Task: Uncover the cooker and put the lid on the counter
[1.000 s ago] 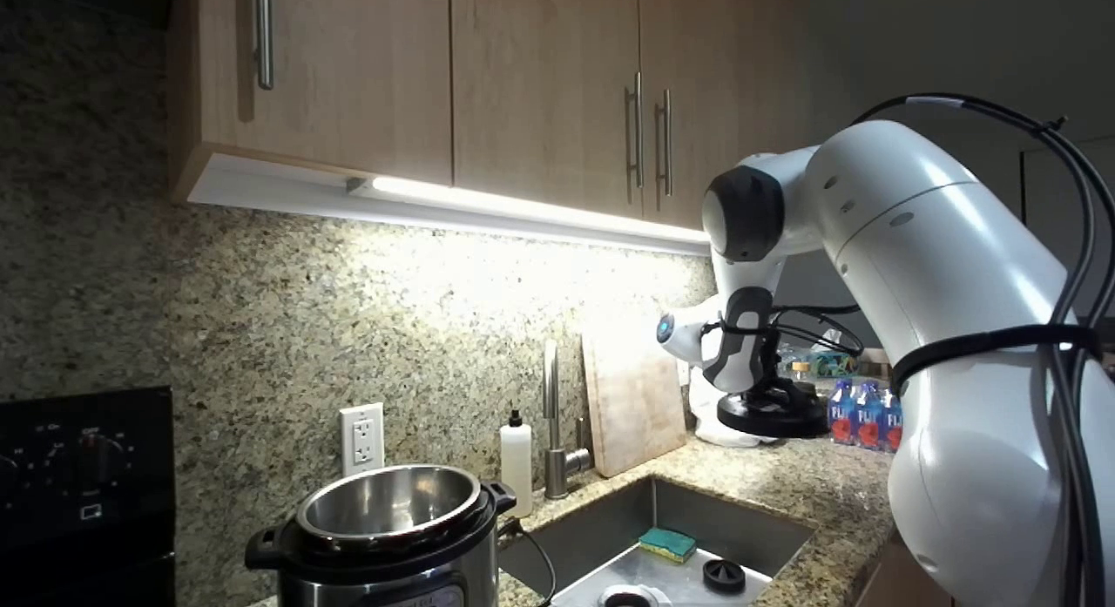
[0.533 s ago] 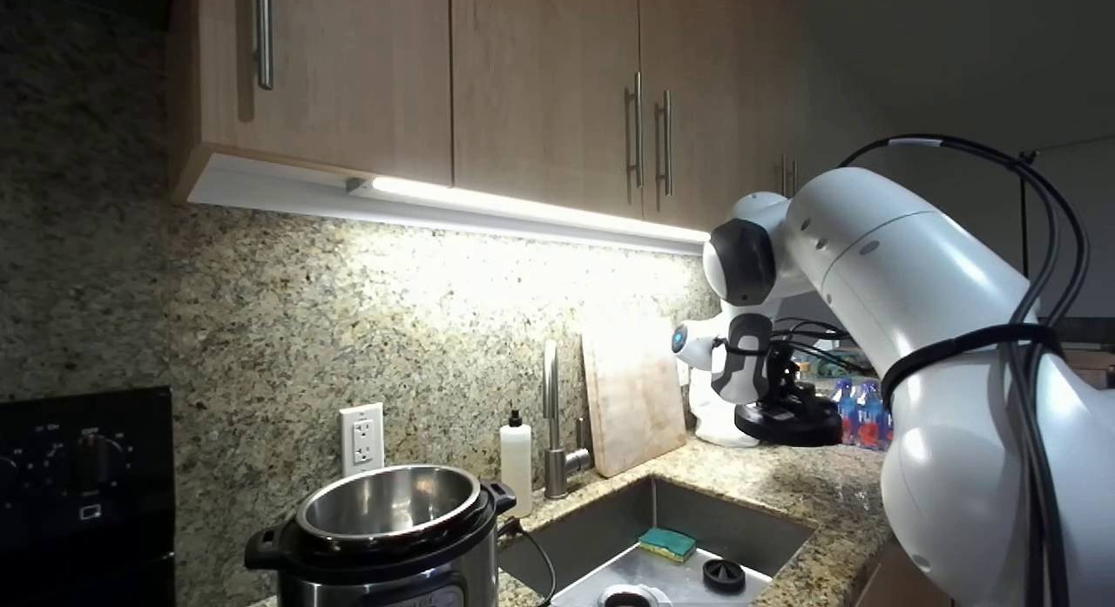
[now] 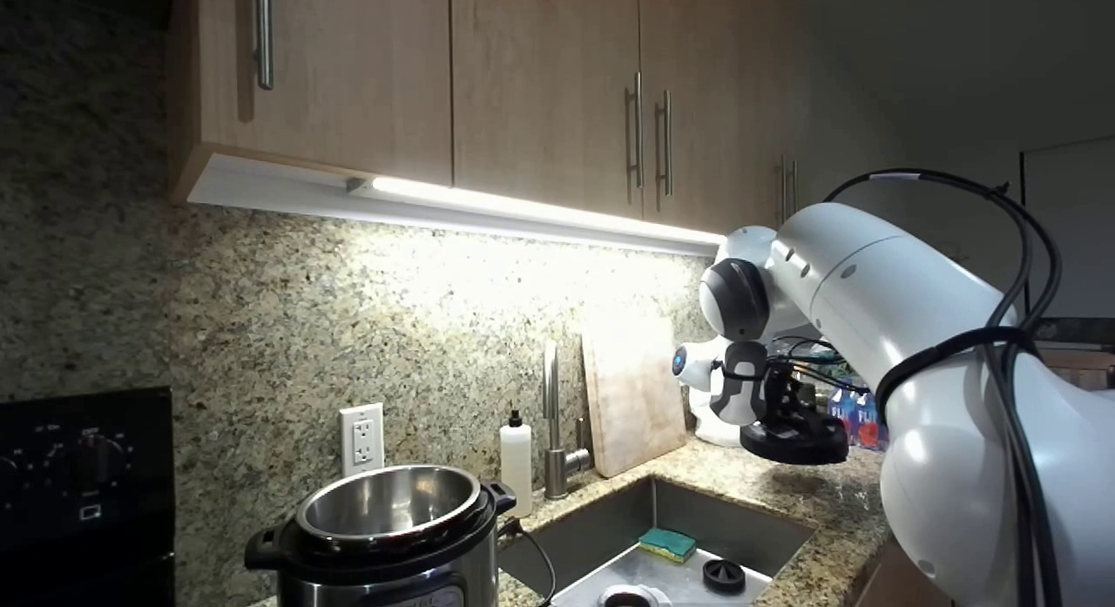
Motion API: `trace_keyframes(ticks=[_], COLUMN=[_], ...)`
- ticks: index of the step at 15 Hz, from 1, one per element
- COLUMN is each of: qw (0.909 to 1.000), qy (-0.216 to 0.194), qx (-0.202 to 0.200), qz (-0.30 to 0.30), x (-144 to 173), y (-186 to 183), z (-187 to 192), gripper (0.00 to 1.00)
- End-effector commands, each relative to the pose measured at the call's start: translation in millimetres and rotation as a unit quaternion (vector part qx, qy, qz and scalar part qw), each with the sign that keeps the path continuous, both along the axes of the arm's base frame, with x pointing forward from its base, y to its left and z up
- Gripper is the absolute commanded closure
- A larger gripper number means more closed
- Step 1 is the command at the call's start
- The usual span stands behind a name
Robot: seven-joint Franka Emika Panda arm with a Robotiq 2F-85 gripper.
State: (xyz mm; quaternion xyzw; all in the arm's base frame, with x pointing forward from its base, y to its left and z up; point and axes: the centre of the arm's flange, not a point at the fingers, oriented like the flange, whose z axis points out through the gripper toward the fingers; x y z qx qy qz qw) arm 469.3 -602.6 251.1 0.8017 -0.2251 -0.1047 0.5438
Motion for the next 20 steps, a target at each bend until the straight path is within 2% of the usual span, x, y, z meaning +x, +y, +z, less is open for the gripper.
trace_keyframes(ticks=[1, 7, 20], qw=[0.9999, 0.9997, 0.9996], qy=[0.016, 0.019, 0.027], qx=[-0.005, 0.013, 0.003], qz=[-0.003, -0.001, 0.005], x=[5, 5, 9], y=[-14, -9, -11], z=[6, -20, -49], gripper=[0.98, 0.98, 0.98])
